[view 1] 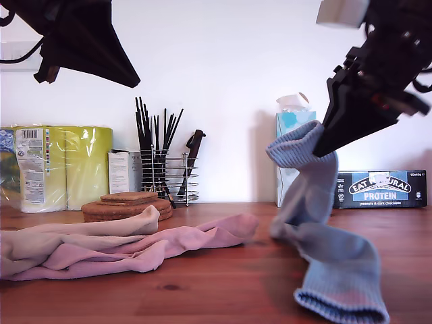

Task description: Pair up the socks based on colour and pattern, by placing each sock on top of its pair

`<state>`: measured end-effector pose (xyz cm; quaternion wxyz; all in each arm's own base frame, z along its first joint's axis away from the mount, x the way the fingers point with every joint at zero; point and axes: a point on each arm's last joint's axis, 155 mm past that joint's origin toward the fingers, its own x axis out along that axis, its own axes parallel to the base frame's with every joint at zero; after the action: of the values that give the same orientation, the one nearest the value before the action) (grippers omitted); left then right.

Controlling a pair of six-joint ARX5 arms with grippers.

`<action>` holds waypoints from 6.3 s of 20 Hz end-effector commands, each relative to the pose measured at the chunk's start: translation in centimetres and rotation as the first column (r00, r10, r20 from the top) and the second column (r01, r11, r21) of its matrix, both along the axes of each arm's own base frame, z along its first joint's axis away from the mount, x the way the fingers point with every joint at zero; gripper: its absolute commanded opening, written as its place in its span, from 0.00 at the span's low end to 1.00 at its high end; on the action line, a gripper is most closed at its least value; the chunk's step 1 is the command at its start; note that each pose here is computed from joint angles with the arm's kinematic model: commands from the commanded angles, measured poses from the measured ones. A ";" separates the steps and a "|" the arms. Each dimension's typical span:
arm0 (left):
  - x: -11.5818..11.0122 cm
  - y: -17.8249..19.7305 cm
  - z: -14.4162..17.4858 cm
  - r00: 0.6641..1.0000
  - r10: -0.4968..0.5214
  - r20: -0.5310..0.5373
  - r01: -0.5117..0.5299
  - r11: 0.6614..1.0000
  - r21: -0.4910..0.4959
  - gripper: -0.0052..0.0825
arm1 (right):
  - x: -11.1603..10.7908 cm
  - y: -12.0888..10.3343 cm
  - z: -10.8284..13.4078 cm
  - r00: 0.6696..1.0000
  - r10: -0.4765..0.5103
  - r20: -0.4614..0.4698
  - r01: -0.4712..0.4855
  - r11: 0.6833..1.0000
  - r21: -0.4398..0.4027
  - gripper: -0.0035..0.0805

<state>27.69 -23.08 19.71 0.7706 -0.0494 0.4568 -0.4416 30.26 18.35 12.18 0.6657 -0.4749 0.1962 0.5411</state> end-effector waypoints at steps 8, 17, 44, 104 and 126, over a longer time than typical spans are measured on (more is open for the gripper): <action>0.7 -0.2 0.7 0.999 -0.001 0.054 0.003 1.000 -0.021 0.03 | -7.5 0.0 -5.6 0.964 0.150 -0.220 -0.184 0.972 -0.146 0.12; 0.7 -0.3 0.8 0.998 -0.002 0.057 0.003 1.000 -0.022 0.03 | -8.5 -1.1 -6.2 0.949 0.005 -0.316 -0.066 0.981 -0.184 0.55; 1.9 10.7 0.4 0.848 0.154 0.507 -0.219 0.973 0.070 0.03 | -4.4 -6.6 8.8 0.577 -0.727 -0.374 0.782 0.358 0.510 0.03; 13.2 7.3 -11.6 0.687 -0.508 0.520 0.007 0.720 0.694 0.04 | -5.4 -4.6 7.0 0.631 -0.658 -0.411 0.768 0.457 0.448 0.03; 2.2 2.1 -15.5 0.827 -0.518 0.218 0.346 0.775 0.529 0.65 | -6.1 -3.5 7.0 0.663 -0.606 -0.439 0.746 0.491 0.449 0.03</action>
<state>30.29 -21.38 5.21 0.7124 0.3246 0.3920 -0.4832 24.15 14.64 19.01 0.9112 -0.0564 0.2645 0.3108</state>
